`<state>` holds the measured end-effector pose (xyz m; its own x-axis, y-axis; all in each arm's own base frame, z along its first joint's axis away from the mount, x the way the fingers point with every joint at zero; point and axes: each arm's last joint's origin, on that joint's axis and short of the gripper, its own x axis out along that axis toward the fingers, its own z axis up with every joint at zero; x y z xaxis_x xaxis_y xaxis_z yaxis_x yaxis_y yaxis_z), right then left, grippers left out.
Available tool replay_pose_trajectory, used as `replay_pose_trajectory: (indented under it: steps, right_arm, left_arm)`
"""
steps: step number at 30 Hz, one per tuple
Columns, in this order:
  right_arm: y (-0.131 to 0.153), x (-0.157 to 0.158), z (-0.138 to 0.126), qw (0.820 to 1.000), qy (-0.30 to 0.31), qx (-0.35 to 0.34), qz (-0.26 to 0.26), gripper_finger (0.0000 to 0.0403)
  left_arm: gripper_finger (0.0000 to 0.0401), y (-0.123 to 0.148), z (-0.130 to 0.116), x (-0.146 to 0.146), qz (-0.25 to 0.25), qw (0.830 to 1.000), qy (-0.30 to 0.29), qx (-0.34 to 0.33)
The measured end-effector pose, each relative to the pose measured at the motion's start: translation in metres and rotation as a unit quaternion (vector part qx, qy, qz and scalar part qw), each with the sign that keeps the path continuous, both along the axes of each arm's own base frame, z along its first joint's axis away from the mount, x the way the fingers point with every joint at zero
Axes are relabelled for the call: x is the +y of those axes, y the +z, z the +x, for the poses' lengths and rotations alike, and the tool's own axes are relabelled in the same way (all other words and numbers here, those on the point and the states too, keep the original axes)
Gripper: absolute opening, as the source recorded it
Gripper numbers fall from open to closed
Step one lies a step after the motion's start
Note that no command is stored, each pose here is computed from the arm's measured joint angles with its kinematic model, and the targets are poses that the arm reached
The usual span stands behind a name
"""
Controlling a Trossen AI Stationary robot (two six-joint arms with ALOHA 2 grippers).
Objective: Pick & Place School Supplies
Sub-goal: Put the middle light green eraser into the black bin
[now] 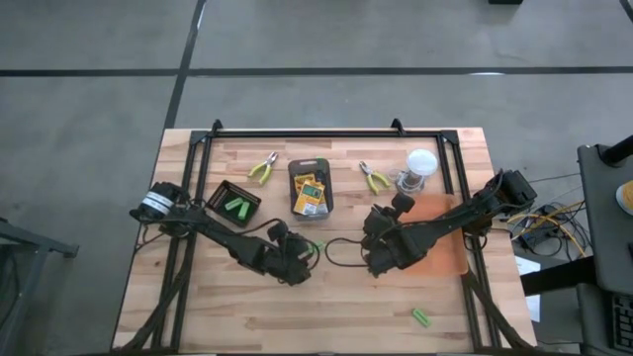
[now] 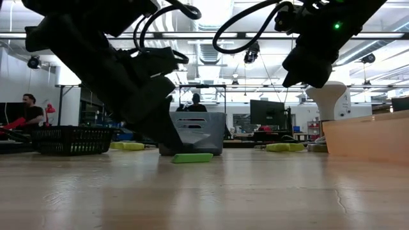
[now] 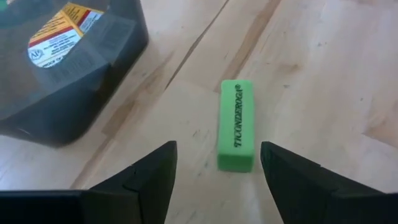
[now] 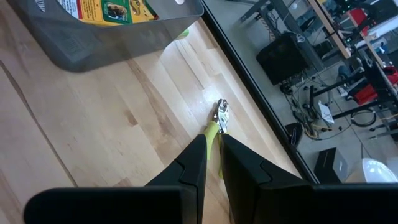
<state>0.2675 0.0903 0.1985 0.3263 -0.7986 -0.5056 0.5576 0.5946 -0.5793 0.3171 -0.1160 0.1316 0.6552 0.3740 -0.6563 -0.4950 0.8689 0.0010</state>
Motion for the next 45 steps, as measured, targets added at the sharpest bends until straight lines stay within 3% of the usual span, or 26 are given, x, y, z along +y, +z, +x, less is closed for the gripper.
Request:
replay_pose_trajectory:
  steps: [14,20,30,35,45]
  right_arm:
    - [0.0,0.0,0.001,1.0,0.0,-0.005,0.002,0.0043]
    - [0.0,0.001,0.002,1.0,0.0,-0.009,0.004,0.0043]
    - [0.0,0.001,0.002,1.0,0.0,-0.012,0.005,0.0043]
    - [0.0,0.001,0.002,1.0,0.0,-0.013,0.006,0.0043]
    - [0.0,0.001,0.003,1.0,0.0,-0.021,0.009,0.0043]
  left_arm:
    - [0.0239,-0.001,0.002,0.006,-0.017,1.0,-0.016,0.018]
    - [0.0238,-0.003,0.004,0.013,-0.052,0.997,-0.031,0.038]
    - [0.0234,-0.003,0.005,0.015,-0.045,0.998,-0.027,0.037]
    - [0.0205,-0.003,0.005,0.015,-0.043,0.998,-0.026,0.036]
    - [0.0107,-0.003,0.005,0.015,-0.043,0.998,-0.025,0.036]
